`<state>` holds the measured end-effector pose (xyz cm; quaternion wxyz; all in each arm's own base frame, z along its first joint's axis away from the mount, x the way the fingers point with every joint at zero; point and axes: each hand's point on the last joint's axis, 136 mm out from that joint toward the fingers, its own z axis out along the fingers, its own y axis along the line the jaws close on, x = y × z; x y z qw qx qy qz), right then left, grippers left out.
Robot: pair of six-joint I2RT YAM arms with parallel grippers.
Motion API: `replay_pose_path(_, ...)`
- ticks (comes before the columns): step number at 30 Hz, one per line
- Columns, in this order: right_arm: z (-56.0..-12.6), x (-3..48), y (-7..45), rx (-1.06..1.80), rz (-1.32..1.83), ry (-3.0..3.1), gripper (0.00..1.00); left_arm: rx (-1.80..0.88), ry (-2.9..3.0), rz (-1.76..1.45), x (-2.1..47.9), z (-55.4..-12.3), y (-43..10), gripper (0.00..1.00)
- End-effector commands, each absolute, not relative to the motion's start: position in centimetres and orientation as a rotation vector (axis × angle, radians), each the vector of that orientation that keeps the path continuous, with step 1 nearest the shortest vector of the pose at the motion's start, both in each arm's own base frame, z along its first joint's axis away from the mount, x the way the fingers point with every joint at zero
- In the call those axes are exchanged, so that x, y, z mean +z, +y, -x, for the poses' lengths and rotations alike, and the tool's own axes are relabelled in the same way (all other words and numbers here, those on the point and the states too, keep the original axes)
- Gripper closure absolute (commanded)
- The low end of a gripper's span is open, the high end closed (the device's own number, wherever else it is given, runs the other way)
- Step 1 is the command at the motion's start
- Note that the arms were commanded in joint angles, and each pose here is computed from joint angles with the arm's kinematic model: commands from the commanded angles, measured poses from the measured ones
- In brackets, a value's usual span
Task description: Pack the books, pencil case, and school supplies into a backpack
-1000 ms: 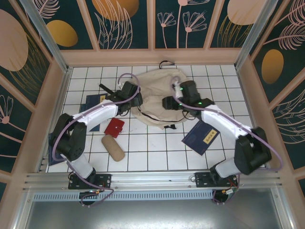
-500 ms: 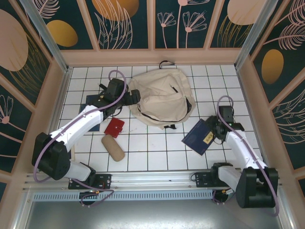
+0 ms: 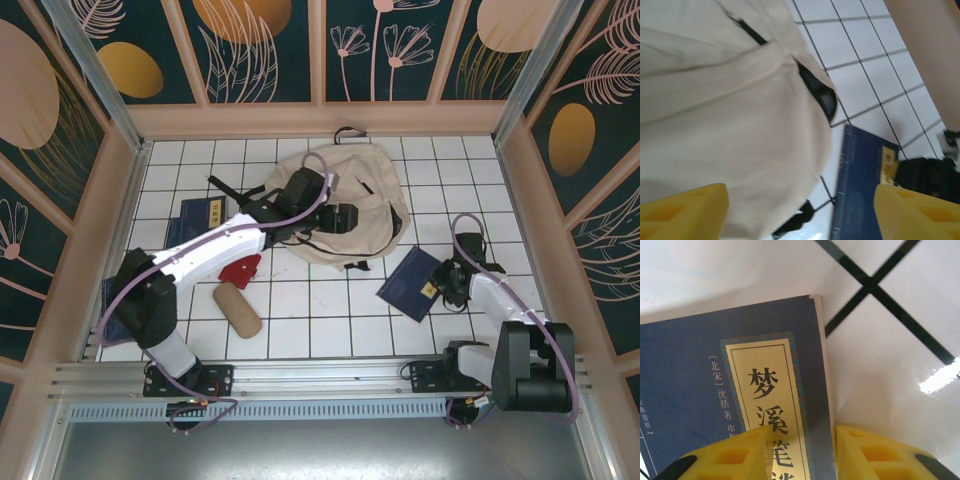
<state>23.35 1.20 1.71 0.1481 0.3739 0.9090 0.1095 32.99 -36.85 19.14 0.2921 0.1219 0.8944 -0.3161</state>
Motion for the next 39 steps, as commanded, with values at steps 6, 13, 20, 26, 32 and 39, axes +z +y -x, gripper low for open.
replay_pose_path(6, -30.2, 5.2, 3.7, 0.51, -0.763, 2.568, 0.7, -0.966, 2.508, -0.46, 14.9, -29.4, -44.1, 0.41)
replay_pose_path(13, -28.6, 4.7, 3.2, 0.47, -0.845, 2.59, 0.58, -0.95, 2.647, -0.489, 9.9, -27.6, -46.5, 0.44)
replay_pose_path(20, -26.5, 3.4, 4.2, 0.501, -0.868, 2.647, 0.51, -0.801, 2.77, -0.412, 5.4, -27.9, -46.3, 0.42)
replay_pose_path(26, -25.3, 2.5, 5.4, 0.524, -0.856, 2.695, 0.55, -0.708, 2.83, -0.413, 2.6, -28.3, -46.4, 0.47)
replay_pose_path(32, -24.9, 1.7, 5.6, 0.527, -0.861, 2.714, 0.57, -0.709, 2.868, -0.438, 1.2, -28.1, -46.9, 0.48)
replay_pose_path(39, -25.1, 1.2, 6.4, 0.586, -0.849, 2.72, 0.59, -0.834, 2.899, -0.527, 0.7, -26.8, -48.4, 0.47)
